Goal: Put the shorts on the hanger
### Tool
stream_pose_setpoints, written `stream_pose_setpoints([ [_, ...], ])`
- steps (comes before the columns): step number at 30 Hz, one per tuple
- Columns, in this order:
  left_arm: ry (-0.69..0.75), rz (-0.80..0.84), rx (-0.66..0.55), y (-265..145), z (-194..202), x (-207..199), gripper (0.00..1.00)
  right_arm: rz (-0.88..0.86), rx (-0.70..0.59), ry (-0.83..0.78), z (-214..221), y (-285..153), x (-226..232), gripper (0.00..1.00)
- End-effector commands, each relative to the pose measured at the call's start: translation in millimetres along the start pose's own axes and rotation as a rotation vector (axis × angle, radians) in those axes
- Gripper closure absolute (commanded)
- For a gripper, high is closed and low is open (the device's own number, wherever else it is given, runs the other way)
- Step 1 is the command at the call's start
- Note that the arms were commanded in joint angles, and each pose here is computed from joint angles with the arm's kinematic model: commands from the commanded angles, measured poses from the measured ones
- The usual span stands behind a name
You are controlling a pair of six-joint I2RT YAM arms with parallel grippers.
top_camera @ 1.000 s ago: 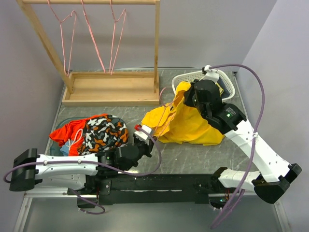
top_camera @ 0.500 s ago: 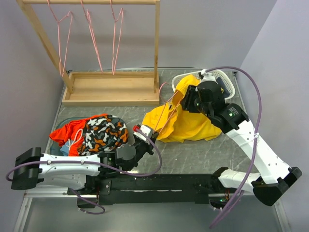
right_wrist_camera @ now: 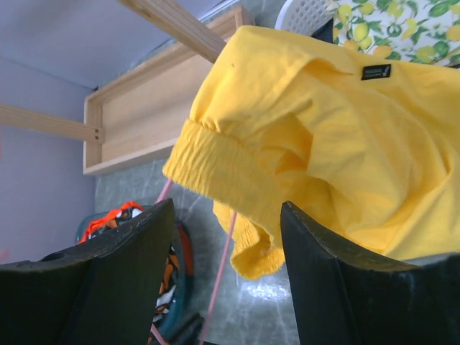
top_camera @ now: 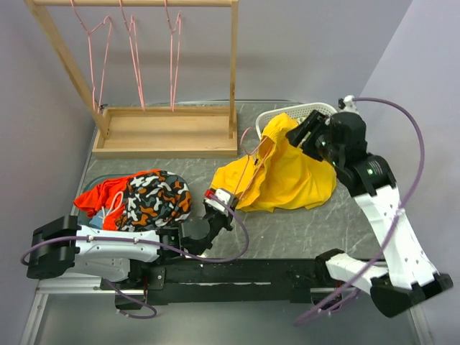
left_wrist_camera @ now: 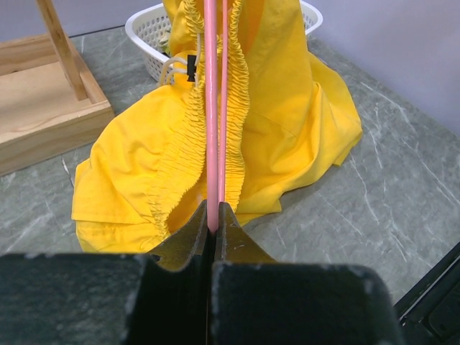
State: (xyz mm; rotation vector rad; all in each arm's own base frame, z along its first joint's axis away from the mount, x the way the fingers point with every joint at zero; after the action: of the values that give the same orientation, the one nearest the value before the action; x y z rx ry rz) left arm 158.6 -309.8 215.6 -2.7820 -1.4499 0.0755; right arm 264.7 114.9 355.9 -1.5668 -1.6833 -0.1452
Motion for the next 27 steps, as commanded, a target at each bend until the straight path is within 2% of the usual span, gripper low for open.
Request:
stream_pose_setpoints([
  [1,-0.064,0.014,-0.080,5.1,-25.8,-9.5,0.99,-0.046,0.047,0.086,-5.9,22.1,19.2,0.31],
  [7,-0.029,0.018,-0.065,8.1,-21.3,-16.8,0.99,0.085,0.077,0.160,-4.1,53.7,7.0,0.30],
  [13,0.034,0.021,-0.054,10.9,-14.5,-27.1,0.99,0.183,0.078,0.222,8.9,71.1,-16.8,0.33],
  [16,0.088,0.006,-0.041,15.2,-8.0,-34.5,0.99,0.194,0.096,0.214,16.1,75.2,-23.4,0.48],
  [17,0.090,0.001,-0.046,17.3,-10.8,-36.0,0.99,0.202,0.113,0.207,21.8,76.4,-27.5,0.57],
  [18,0.093,-0.005,-0.047,18.5,-10.2,-36.2,0.99,0.203,0.122,0.204,25.1,75.9,-29.7,0.61],
  [20,0.090,-0.016,-0.060,21.8,-12.2,-38.0,0.99,0.211,0.142,0.199,35.6,75.0,-38.4,0.67],
  [23,0.085,-0.019,-0.062,26.1,-12.4,-40.5,0.99,0.207,0.154,0.193,48.6,69.1,-48.9,0.70],
  [27,0.078,-0.026,-0.041,31.5,-7.3,-42.3,0.99,0.206,0.158,0.187,61.0,60.6,-62.1,0.81],
])
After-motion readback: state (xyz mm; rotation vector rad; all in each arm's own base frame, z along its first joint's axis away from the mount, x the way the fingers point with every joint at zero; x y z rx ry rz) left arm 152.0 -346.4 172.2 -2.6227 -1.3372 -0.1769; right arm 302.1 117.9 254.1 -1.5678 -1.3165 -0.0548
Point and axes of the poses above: each gripper's point midway between its finger pads, its own y axis out along the fingers, its own x axis along the line the jaws close on, z = x × y, the point moved 3 cm from there along -y, back along the fingers, and after that the axes turned 5 degrees about y, right-handed, at the moved point
